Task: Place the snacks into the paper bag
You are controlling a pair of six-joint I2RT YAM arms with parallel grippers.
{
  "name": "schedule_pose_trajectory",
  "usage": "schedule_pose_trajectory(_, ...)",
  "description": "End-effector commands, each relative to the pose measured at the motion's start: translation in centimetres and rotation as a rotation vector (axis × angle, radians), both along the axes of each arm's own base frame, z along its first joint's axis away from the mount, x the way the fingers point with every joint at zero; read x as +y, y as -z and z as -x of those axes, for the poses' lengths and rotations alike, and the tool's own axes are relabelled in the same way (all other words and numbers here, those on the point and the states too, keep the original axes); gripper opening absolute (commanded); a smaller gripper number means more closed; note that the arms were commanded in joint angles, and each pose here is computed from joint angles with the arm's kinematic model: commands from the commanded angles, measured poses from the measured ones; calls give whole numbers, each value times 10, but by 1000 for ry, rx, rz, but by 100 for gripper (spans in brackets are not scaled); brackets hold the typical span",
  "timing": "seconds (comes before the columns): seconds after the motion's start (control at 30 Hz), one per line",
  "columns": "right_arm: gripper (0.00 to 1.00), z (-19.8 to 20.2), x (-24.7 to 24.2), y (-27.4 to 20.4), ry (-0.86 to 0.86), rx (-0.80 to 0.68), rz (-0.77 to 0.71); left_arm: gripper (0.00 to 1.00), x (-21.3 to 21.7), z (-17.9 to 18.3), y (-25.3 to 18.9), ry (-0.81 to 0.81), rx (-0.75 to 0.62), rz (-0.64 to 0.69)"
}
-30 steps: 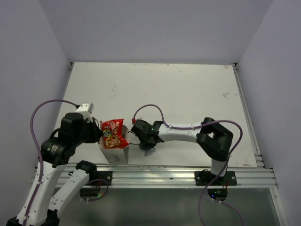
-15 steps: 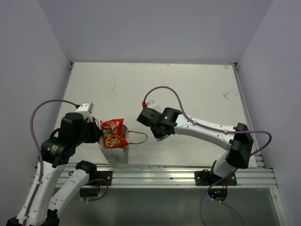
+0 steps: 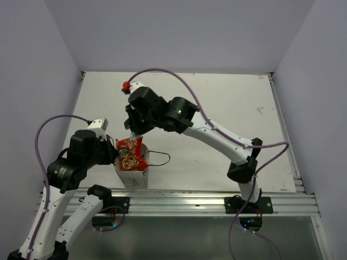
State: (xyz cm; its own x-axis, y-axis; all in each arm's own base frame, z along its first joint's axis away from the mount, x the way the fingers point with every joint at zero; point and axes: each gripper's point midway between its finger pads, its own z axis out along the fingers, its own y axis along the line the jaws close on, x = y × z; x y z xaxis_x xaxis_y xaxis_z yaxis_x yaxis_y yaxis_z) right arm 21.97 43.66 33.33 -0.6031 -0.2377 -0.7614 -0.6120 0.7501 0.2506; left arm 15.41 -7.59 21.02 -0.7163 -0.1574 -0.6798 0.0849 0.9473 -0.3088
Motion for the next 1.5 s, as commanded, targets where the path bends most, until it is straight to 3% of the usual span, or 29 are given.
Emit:
schedule_pose_trajectory(0.0, 0, 47, 38, 46, -189, 114, 81, 0, -6, -5, -14, 29, -57, 27)
schedule_pose_trajectory(0.23, 0, 89, 26, 91, -244, 168, 235, 0, -5, -3, -14, 22, -60, 30)
schedule_pose_trajectory(0.53, 0, 114, -4, 108, -263, 200, 349, 0, -8, -6, -14, 25, -65, 47)
schedule_pose_trajectory(0.83, 0, 112, 38, 153, -313, 230, 371, 0, -7, -4, -18, 21, -75, 50)
schedule_pose_trajectory(1.03, 0, 111, 31, 181, -315, 248, 464, 0, -5, -1, -20, 11, -82, 50)
schedule_pose_trajectory(1.27, 0, 101, 22, 164, -289, 185, 478, 0, -6, -1, -18, 11, -76, 55)
schedule_pose_trajectory(1.33, 21, 96, 24, 135, -280, 147, 439, 0, -7, -1, -17, 17, -75, 55)
schedule_pose_trajectory(1.4, 64, 92, 31, 90, -271, 91, 330, 0, -7, -2, -17, 20, -75, 51)
schedule_pose_trajectory(1.47, 77, 90, 24, 45, -245, 48, 225, 0, -7, -2, -16, 24, -72, 50)
